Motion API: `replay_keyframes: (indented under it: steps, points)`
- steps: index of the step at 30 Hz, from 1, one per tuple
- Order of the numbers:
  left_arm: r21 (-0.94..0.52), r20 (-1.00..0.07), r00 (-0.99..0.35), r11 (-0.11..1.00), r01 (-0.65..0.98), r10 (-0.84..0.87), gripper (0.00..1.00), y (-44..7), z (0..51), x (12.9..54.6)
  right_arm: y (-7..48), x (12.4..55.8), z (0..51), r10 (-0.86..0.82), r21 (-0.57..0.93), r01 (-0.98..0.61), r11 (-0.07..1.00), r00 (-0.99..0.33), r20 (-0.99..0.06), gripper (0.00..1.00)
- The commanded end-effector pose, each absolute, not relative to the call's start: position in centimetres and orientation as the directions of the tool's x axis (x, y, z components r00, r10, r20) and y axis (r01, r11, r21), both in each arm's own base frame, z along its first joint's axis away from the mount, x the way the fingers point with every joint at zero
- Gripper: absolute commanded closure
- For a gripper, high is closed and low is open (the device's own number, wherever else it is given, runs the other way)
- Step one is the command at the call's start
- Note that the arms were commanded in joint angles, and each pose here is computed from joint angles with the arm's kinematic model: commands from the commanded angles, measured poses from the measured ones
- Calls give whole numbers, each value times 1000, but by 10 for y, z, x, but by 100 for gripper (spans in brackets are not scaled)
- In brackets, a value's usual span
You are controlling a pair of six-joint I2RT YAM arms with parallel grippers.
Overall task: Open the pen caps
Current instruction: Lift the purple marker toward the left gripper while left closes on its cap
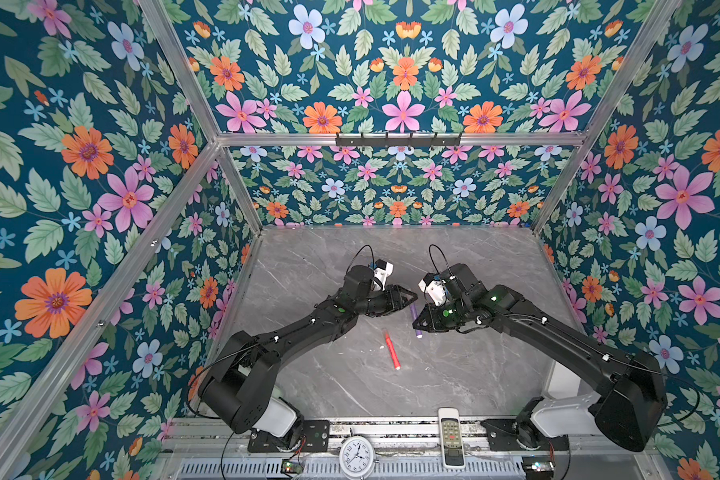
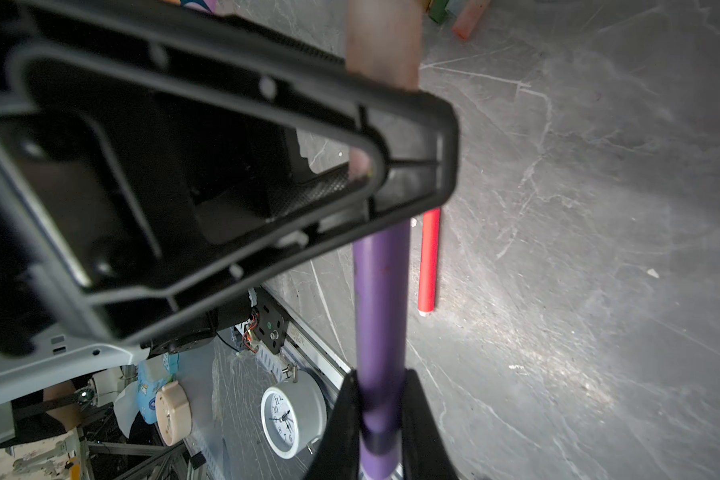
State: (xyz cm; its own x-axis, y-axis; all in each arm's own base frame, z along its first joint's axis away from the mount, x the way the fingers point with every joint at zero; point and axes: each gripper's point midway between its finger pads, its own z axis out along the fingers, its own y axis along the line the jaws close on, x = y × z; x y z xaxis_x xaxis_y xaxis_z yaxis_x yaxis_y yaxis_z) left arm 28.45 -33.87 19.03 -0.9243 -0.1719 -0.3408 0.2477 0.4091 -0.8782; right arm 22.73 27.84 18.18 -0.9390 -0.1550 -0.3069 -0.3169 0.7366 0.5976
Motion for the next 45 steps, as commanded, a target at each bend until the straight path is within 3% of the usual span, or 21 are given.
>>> replay_keyframes:
  steps: [1,10,12,15,21,25,30,33,36,37,39,43,45]
  points:
    - [-900,-339,-914,361,246,-223,66,-341,200,290,279,223,182,-202,593,-358,721,-928,-314,100]
    - [-900,-346,-909,354,253,-231,94,-339,203,289,281,221,176,-213,603,-357,713,-930,-299,100]
    - [-898,-348,-909,359,254,-227,90,-339,202,289,281,220,175,-209,606,-352,714,-932,-295,100]
    - [-895,-350,-910,366,255,-221,75,-339,200,289,280,218,176,-201,614,-342,712,-936,-288,100]
    - [-891,-355,-909,372,260,-217,65,-340,200,291,278,214,174,-191,622,-330,711,-941,-281,99]
    - [-893,-355,-912,364,265,-206,70,-343,200,291,277,213,173,-185,624,-322,712,-943,-276,99]
    - [-897,-355,-915,347,275,-194,100,-346,203,289,276,215,175,-183,615,-326,718,-941,-285,99]
    - [-900,-352,-918,336,277,-185,100,-347,204,288,276,220,178,-177,601,-330,728,-938,-300,97]
    - [-901,-354,-917,328,283,-182,100,-347,206,286,275,225,180,-168,584,-327,743,-936,-311,80]
    - [-902,-354,-917,327,283,-183,100,-347,206,286,275,227,180,-166,580,-327,746,-935,-314,80]
    - [-901,-357,-916,326,286,-182,100,-347,207,285,277,231,181,-164,577,-329,747,-933,-320,80]
    - [-902,-353,-918,325,283,-181,99,-346,206,284,281,236,181,-161,581,-327,745,-934,-319,92]
    - [-903,-351,-918,325,281,-183,88,-346,206,284,282,237,181,-161,581,-327,745,-934,-319,96]
